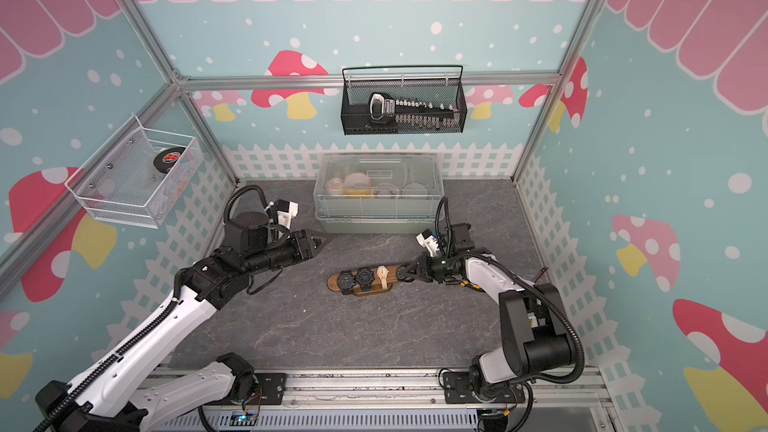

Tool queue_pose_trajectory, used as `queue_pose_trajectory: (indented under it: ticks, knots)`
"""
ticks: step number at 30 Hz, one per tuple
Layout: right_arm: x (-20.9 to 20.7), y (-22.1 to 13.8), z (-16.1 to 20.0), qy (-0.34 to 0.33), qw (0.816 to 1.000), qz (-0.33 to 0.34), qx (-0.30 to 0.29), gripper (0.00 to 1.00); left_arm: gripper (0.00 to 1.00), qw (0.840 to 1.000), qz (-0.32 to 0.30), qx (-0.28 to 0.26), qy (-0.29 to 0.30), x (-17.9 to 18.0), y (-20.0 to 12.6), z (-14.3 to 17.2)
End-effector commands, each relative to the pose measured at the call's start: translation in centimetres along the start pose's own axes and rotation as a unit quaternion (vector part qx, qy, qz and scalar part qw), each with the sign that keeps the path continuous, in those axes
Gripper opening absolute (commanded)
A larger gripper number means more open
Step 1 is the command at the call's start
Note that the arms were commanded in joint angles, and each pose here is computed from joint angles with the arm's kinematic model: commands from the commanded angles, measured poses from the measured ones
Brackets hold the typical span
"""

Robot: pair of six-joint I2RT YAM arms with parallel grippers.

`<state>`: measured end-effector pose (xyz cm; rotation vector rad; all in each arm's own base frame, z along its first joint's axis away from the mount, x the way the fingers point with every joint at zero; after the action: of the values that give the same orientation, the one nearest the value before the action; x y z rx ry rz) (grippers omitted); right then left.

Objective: Place watch on stand
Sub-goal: Place the watch on the stand.

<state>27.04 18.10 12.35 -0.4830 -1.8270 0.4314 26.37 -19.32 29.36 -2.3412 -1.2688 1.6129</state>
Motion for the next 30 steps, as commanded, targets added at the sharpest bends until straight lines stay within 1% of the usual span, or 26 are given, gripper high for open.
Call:
queue_pose_trajectory:
  ticks: [1, 9, 13, 16, 24, 30]
  knots:
    - [0.5, 0.7, 0.9, -0.005, 1.0, -0.011, 0.014, 0.0, 0.48, 1.0, 0.004, 0.001, 0.001, 0.1, -0.1, 0.0]
    - [1.1, 2.1, 1.8, -0.008, 0.999, -0.014, 0.034, 0.0, 0.48, 1.0, 0.006, -0.001, 0.001, -0.1, -0.2, -0.1]
    - [1.5, 2.1, 1.5, -0.011, 0.999, -0.025, 0.031, 0.0, 0.48, 1.0, 0.009, -0.001, 0.002, -0.3, -0.3, -0.1]
    - [1.4, 2.0, 1.1, -0.016, 0.999, -0.016, 0.026, 0.0, 0.48, 1.0, 0.012, 0.0, 0.001, -0.4, -0.4, -0.2]
    - [1.6, 2.3, -0.7, -0.022, 0.999, -0.021, 0.025, 0.0, 0.48, 1.0, 0.013, 0.0, 0.002, -0.4, -0.5, -0.2]
    - [1.5, 2.6, -0.4, -0.025, 0.999, -0.016, 0.039, 0.0, 0.48, 1.0, 0.011, 0.0, 0.001, -0.3, -0.4, -0.2]
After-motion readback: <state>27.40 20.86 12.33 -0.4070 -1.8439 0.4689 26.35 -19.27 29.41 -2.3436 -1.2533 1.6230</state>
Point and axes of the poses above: each gripper's point midway between its finger pads, its own y axis out along the fingers, its own x axis along the line the jaws close on, z = x × y, the point moved 2 cm from there along -y, back along the fingers, and after that the axes turned 7 degrees about -y, right-handed, at the moved point
